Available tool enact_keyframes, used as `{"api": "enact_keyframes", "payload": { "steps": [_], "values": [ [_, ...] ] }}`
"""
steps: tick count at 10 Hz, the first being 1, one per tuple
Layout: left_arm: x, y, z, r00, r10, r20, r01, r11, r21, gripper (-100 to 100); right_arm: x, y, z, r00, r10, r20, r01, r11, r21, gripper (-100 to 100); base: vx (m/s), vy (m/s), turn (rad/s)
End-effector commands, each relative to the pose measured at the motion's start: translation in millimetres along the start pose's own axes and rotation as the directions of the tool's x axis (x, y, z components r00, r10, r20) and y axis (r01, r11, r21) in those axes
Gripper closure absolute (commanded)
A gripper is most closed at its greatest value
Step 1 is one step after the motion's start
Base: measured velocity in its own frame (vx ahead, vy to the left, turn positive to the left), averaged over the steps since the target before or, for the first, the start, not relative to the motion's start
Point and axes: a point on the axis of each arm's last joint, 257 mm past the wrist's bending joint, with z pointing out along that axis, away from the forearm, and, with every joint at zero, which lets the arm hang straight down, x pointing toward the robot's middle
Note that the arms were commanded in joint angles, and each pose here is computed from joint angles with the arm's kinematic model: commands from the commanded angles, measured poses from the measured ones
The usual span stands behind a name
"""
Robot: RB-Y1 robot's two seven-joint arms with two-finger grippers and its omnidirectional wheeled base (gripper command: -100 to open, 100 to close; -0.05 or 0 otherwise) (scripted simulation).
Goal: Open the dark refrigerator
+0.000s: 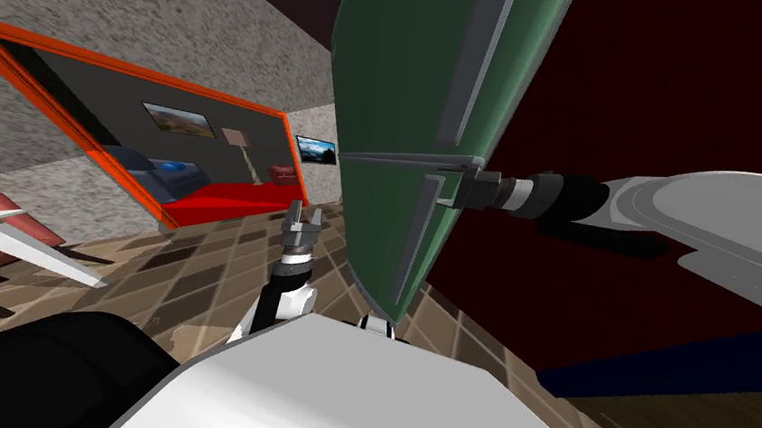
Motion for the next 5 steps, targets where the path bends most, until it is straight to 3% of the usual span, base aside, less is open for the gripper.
{"api": "enact_keyframes", "payload": {
  "steps": [1, 5],
  "values": [
    [0.0, 0.0, 0.0, 1.0, 0.0, 0.0, 0.0, 1.0, 0.0, 0, 35.4, 15, -9.3, 0.997, 0.003, -0.073, -0.006, 0.999, -0.032, -100, -0.131, 0.001, 0.324],
    [0.0, 0.0, 0.0, 1.0, 0.0, 0.0, 0.0, 1.0, 0.0, 0, 84.4, 41, -29.2, 0.984, 0.005, -0.18, -0.021, 0.996, -0.085, -100, -0.13, 0.009, 0.296]
  ]
}}
